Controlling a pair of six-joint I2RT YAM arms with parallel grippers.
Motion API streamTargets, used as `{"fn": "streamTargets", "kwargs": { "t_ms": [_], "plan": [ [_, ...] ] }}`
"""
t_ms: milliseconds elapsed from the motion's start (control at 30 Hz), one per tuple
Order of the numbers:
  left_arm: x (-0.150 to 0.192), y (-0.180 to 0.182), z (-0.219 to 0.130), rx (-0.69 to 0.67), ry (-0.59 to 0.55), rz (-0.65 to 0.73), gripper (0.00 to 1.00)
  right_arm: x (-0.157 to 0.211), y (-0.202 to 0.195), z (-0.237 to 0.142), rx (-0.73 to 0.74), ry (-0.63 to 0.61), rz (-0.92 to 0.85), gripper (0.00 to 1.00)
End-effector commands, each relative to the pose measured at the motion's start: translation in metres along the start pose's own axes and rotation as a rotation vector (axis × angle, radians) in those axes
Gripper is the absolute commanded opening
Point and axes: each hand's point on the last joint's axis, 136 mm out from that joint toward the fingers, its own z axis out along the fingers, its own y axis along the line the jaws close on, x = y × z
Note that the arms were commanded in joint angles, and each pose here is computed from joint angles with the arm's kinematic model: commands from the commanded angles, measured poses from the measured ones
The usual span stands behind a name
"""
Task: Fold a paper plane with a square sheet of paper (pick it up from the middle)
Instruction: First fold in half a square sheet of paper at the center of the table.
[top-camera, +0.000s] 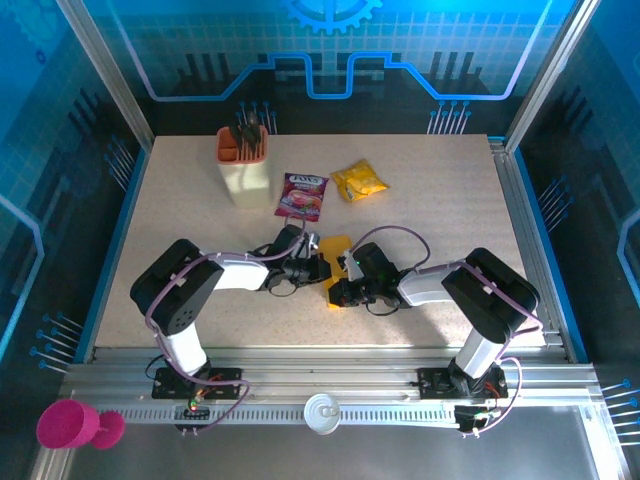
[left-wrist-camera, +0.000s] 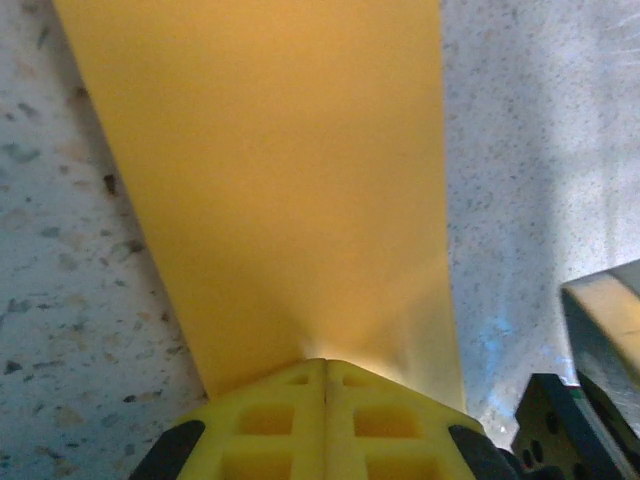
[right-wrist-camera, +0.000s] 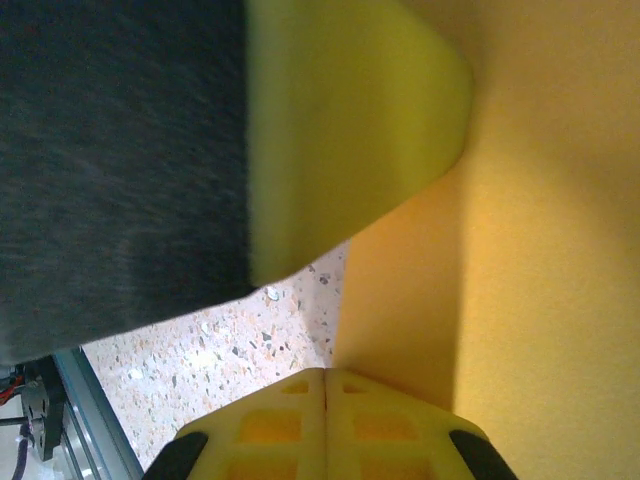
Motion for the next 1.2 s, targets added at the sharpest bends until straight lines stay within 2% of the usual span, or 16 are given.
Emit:
{"fn": "streamTargets", "kwargs": {
  "t_ms": [0,400,1167],
  "plan": [
    [0.007,0.01,0.008,-0.023,0.012,-0.024,0.0,0.035,-0.049,0.002,0.181,0.103,0.106,0.0],
    [-0.01,0.03,0.008,-0.209,-0.007,-0.038,0.0,0.059,-0.066,0.0,0.285,0.206,0.132,0.0],
    [-0.099,0.063,0.008,-0.284,-0.063,-0.054,0.0,0.086,-0.089,-0.002,0.363,0.279,0.179,0.0]
  ]
}}
